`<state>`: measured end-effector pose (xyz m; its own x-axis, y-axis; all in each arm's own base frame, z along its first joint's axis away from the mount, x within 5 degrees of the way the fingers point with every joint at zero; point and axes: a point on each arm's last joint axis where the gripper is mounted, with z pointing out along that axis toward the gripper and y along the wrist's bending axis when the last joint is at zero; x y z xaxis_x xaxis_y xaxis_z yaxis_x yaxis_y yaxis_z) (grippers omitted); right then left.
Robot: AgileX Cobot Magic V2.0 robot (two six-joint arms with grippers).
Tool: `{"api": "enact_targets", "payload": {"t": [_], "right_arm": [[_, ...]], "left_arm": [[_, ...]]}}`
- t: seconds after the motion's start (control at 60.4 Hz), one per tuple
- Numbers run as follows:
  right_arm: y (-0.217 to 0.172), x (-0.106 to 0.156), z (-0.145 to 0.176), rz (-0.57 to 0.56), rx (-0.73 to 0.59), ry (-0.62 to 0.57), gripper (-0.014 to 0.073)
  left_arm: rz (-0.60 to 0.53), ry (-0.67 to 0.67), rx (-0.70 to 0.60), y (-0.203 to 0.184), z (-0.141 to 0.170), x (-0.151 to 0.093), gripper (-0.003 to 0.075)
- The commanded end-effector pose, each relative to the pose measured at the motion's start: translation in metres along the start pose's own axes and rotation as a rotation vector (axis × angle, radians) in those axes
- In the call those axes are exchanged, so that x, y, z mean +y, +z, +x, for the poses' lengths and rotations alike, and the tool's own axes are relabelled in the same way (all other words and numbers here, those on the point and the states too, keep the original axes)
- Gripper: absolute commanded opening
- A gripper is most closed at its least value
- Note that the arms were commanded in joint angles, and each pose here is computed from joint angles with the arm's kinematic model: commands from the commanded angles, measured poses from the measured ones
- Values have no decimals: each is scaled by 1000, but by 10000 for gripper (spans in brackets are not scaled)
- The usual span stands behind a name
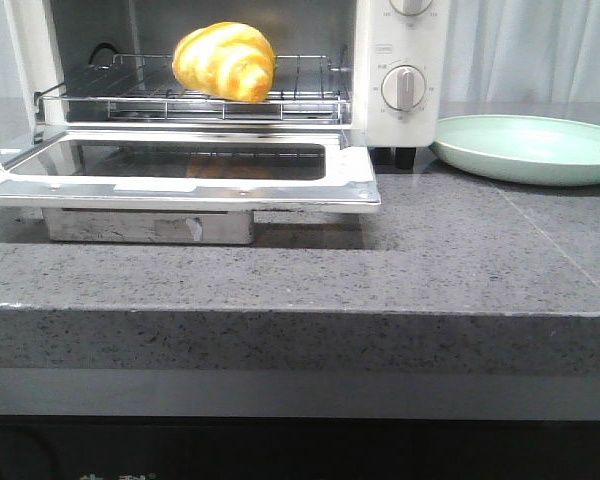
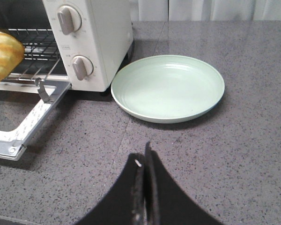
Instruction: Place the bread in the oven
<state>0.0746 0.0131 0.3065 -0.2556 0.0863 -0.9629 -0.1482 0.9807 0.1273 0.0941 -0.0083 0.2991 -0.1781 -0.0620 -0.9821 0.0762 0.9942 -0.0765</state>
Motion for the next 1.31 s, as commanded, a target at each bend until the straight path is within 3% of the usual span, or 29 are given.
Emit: {"api": "enact_targets", "payload": {"t": [0.0,0.496,0.695,0.894,1.291], "right_arm": [[-3,2,-15,-14,-108,-6,-68],[-3,2,-15,-15,-109,-6,-68],[-3,2,-15,-15,-109,-6,-68],[-3,2,-15,-15,-109,-6,-68],[-3,2,-16,-16,-113,-6,-68]], "left_arm": [[-7,-15,-100,-2,-16,0,-20],[-15,17,-98,-3,-10,1,-20],[-31,91,-164,-26,20,3,-20],[-46,72,-234,-41,60,6,-20],[-69,-62,-104,-21,109,12,-20]]}}
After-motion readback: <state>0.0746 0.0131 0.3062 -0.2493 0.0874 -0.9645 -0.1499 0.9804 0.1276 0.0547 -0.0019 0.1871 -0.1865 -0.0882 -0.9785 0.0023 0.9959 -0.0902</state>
